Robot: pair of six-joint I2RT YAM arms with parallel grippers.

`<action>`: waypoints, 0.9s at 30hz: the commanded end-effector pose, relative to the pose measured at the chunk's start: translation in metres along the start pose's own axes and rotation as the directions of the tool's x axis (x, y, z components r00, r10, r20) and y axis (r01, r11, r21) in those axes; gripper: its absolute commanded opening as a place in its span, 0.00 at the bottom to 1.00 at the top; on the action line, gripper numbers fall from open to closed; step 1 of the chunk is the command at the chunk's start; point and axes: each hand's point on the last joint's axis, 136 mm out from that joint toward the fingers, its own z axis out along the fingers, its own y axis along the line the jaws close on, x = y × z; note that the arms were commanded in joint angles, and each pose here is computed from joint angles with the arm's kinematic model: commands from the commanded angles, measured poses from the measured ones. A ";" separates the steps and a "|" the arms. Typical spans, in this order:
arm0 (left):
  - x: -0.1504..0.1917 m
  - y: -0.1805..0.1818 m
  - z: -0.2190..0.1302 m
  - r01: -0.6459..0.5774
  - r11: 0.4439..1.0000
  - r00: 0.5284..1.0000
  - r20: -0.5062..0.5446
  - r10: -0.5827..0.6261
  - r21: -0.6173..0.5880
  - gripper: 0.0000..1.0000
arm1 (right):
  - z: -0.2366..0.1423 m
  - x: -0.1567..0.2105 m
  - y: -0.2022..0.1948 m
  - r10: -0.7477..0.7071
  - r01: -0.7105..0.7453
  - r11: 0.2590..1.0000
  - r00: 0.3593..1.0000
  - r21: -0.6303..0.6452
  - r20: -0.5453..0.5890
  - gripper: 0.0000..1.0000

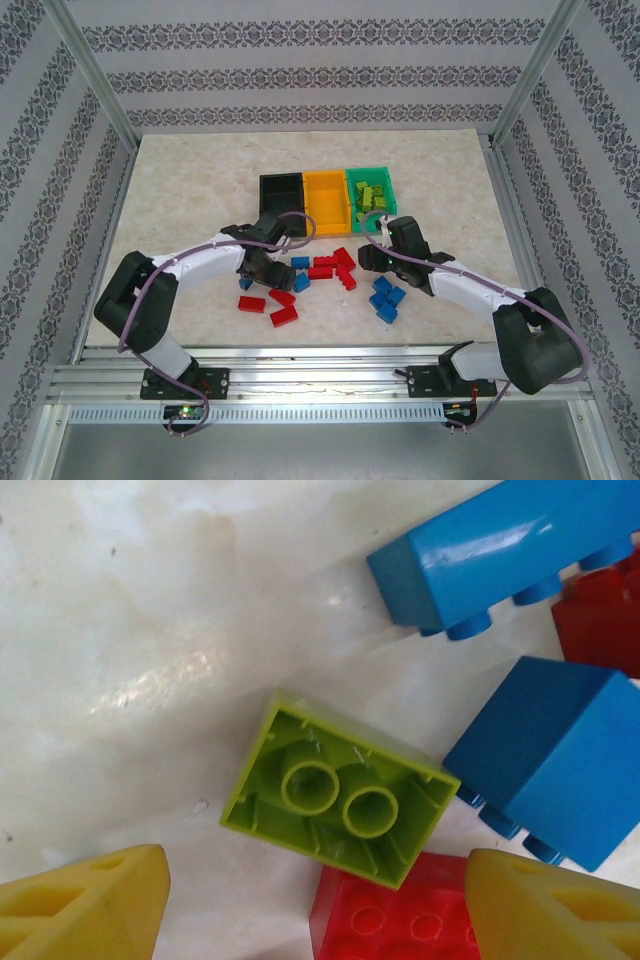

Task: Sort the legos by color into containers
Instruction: Pick up the lego from the center of the table.

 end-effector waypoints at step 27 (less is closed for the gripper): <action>-0.012 -0.007 0.001 -0.125 0.988 0.992 -0.023 0.124 -0.093 0.46 | -0.003 -0.002 -0.004 0.023 -0.023 1.000 1.000 -0.009 0.018 0.54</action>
